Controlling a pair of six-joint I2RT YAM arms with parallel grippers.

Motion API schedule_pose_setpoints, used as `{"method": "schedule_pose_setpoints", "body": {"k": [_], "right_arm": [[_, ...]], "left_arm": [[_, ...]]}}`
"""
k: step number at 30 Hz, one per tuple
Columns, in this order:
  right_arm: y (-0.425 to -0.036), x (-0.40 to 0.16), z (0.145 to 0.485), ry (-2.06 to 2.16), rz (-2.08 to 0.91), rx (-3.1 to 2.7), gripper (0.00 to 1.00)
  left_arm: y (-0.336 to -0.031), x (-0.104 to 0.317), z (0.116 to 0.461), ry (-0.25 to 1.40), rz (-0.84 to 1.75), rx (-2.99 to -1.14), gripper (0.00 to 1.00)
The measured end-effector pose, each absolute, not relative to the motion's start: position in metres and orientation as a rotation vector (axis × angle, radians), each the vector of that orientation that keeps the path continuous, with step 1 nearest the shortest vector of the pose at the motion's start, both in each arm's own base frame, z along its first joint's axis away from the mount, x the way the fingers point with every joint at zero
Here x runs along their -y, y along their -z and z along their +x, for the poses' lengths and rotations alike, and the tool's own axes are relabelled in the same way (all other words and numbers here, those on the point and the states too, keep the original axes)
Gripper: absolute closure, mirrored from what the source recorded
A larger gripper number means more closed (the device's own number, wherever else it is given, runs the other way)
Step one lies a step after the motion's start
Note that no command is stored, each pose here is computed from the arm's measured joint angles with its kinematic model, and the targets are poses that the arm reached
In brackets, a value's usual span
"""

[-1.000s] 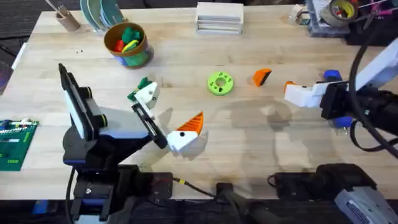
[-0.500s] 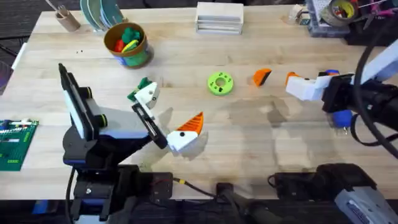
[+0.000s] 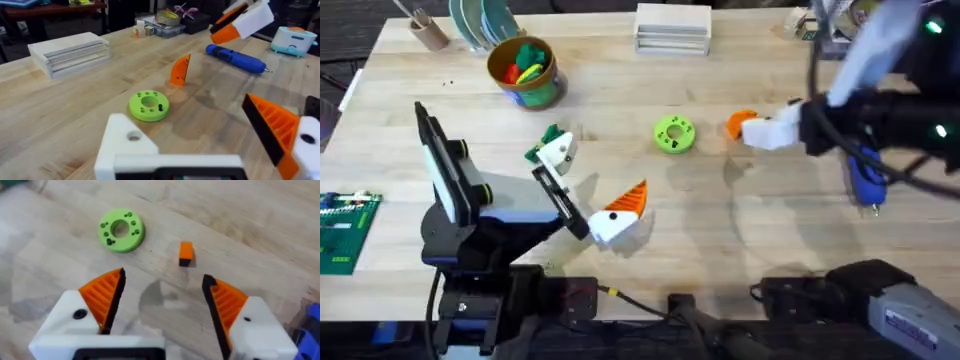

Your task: Pick up the gripper from the table and insert it into the empty holder that is missing its gripper. Then pick up a screw, insert it into the mounting hole, and use the screwdriver to tighten it. Finally, clean up the table by picking up the vegetable and placing it into the bucket.

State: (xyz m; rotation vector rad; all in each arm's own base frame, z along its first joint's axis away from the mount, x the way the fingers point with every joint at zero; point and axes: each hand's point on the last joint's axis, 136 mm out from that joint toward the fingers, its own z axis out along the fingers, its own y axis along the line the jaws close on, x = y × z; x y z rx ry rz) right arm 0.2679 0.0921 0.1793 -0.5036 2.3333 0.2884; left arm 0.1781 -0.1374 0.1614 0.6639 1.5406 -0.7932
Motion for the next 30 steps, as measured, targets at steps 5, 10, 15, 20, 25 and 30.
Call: {"method": "schedule_pose_setpoints", "body": {"k": [5, 10, 15, 20, 25, 30], "right_arm": [[-0.169, -0.110, 0.272, -0.216, -0.650, -2.479, 0.010], [-0.137, -0.111, 0.277, -0.156, -0.699, -2.613, 0.011], [-0.120, -0.110, 0.278, -0.141, -0.711, -2.678, 0.010], [-0.123, -0.112, 0.287, -0.133, -0.700, -2.640, 0.010], [-0.127, -0.114, 0.294, -0.135, -0.692, -2.604, 0.011], [-0.128, -0.111, 0.299, -0.128, -0.672, -2.595, 0.010]], "left_arm": [[-0.161, 0.137, 0.178, 0.794, 0.664, -1.541, 0.008], [-0.161, 0.137, 0.178, 0.794, 0.664, -1.541, 0.008], [-0.161, 0.137, 0.178, 0.794, 0.664, -1.541, 0.008], [-0.161, 0.137, 0.178, 0.794, 0.664, -1.541, 0.008], [-0.161, 0.137, 0.178, 0.794, 0.664, -1.541, 0.008], [-0.161, 0.137, 0.178, 0.794, 0.664, -1.541, 0.008]]}}
